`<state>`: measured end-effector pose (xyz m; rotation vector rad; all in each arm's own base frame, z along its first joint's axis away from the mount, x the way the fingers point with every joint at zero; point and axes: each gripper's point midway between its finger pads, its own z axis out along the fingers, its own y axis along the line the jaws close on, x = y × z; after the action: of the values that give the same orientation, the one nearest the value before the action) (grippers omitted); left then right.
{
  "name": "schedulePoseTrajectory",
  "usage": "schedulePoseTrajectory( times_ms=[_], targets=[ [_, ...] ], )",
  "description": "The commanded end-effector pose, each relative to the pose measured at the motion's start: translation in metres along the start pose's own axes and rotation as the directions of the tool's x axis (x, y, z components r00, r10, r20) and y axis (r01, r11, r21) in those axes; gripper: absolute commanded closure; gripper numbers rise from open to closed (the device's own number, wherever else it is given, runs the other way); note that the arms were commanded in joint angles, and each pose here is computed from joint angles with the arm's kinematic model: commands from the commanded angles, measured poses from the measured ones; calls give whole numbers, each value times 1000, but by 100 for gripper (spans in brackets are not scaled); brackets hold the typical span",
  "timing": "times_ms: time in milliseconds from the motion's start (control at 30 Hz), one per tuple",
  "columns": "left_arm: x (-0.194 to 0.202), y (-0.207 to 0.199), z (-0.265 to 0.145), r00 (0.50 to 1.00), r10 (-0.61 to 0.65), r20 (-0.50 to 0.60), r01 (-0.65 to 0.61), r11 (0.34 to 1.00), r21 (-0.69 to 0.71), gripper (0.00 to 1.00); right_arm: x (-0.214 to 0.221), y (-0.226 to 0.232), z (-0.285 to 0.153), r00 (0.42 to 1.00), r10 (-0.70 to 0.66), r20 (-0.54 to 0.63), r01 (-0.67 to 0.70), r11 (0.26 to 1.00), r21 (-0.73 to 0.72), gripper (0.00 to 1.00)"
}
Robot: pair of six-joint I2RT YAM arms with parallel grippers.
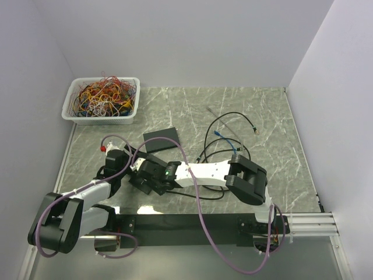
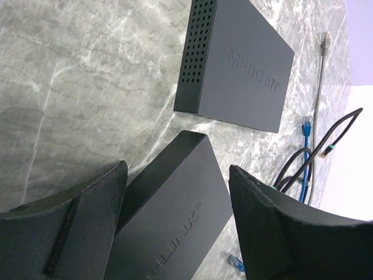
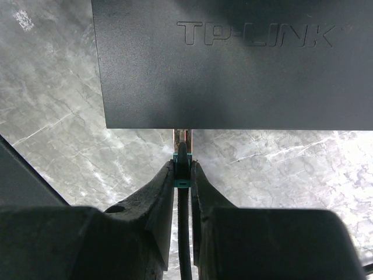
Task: Insert the plug into the switch port
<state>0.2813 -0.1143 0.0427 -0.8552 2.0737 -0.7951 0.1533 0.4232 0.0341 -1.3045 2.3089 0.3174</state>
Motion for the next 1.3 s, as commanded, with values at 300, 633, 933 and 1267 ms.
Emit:
schedulePoseTrajectory(
  times_ms=[300, 633, 933, 1267],
  targets=[
    [23, 26, -3, 997, -10, -80, 4, 997, -75, 23, -38, 2, 4, 985, 57, 165, -61, 998, 22, 100],
    [28, 31, -5, 996, -13, -89, 6, 997, -80, 23, -50, -9, -7, 946, 106, 307, -125, 991, 42, 100],
    [28, 32, -4, 996, -9, -92, 1, 997, -80, 23, -48, -10, -4, 944, 100, 315, -120, 992, 45, 100],
    [29, 32, -2, 995, -2, -99, -6, 997, -79, 24, -43, -16, -12, 931, 109, 349, -137, 989, 56, 100]
  ],
)
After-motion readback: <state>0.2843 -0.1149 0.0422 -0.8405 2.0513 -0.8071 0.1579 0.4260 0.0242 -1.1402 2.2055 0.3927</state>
